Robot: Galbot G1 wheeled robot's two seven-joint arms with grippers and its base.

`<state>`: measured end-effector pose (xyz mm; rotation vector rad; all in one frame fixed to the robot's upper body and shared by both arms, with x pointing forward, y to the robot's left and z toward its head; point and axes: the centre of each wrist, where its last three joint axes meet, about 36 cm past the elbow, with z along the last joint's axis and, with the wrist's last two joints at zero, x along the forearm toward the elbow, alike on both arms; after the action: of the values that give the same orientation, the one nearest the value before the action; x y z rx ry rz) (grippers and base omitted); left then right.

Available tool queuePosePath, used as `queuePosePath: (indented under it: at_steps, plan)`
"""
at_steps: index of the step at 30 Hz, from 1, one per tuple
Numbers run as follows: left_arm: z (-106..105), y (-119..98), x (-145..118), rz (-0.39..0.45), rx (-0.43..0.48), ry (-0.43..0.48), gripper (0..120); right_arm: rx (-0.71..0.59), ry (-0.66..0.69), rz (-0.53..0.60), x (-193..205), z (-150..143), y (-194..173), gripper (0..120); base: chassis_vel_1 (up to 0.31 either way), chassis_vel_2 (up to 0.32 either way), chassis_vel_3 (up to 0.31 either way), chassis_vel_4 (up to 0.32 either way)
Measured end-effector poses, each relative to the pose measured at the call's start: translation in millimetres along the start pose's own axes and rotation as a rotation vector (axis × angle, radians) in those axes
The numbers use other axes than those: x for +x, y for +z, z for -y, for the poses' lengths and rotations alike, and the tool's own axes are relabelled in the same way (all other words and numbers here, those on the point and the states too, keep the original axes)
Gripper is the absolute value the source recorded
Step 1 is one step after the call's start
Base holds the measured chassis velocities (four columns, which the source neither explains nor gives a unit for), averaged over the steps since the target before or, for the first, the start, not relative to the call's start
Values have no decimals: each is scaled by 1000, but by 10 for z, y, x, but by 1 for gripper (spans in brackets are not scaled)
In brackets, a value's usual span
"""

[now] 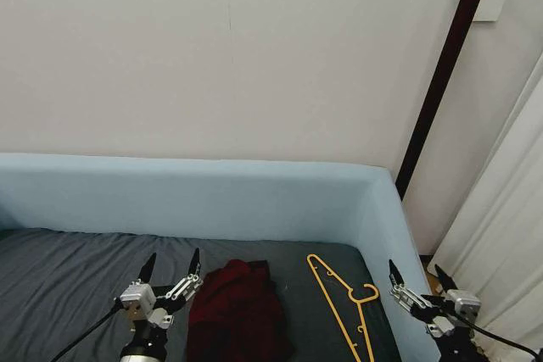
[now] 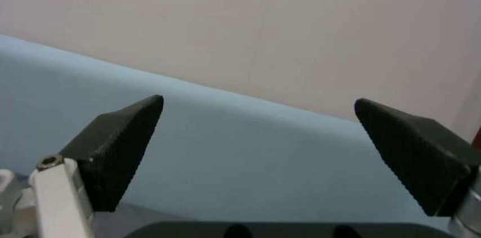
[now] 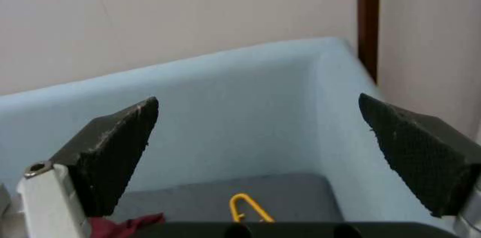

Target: Pick up the clothes from the sofa and hang them on the clothes hanger.

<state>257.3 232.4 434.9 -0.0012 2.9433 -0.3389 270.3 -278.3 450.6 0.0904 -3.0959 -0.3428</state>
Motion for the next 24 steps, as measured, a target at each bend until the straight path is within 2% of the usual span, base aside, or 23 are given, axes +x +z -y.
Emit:
queuePosePath:
  at_steps: [2,5,8,11,12,17,21,24]
  plan:
    - [-11,10,9,3,-11,-6,100,-24,-11,-17,-46,14,-6,100,0,0,0,0]
    - [-53,24,52,8,-37,-44,100,-203,-55,-109,-358,-18,33,100,0,0,0,0]
    - [-67,-8,65,21,-37,-79,100,-292,-77,-159,-551,-113,200,100,0,0,0,0]
    - [-67,-40,109,49,-35,-126,100,-402,-129,-258,-830,-313,468,100,0,0,0,0]
    - [-67,-40,109,49,-35,-126,100,-402,-129,-258,-830,-313,468,100,0,0,0,0]
    - [36,-58,171,62,-42,-143,100,-440,-170,-396,-1347,-555,1165,100,0,0,0,0]
    - [52,-50,178,71,-72,-147,100,-420,-133,-478,-1560,-783,1430,100,0,0,0,0]
    - [38,-19,186,69,-92,-149,100,-409,-85,-543,-1674,-954,1483,100,0,0,0,0]
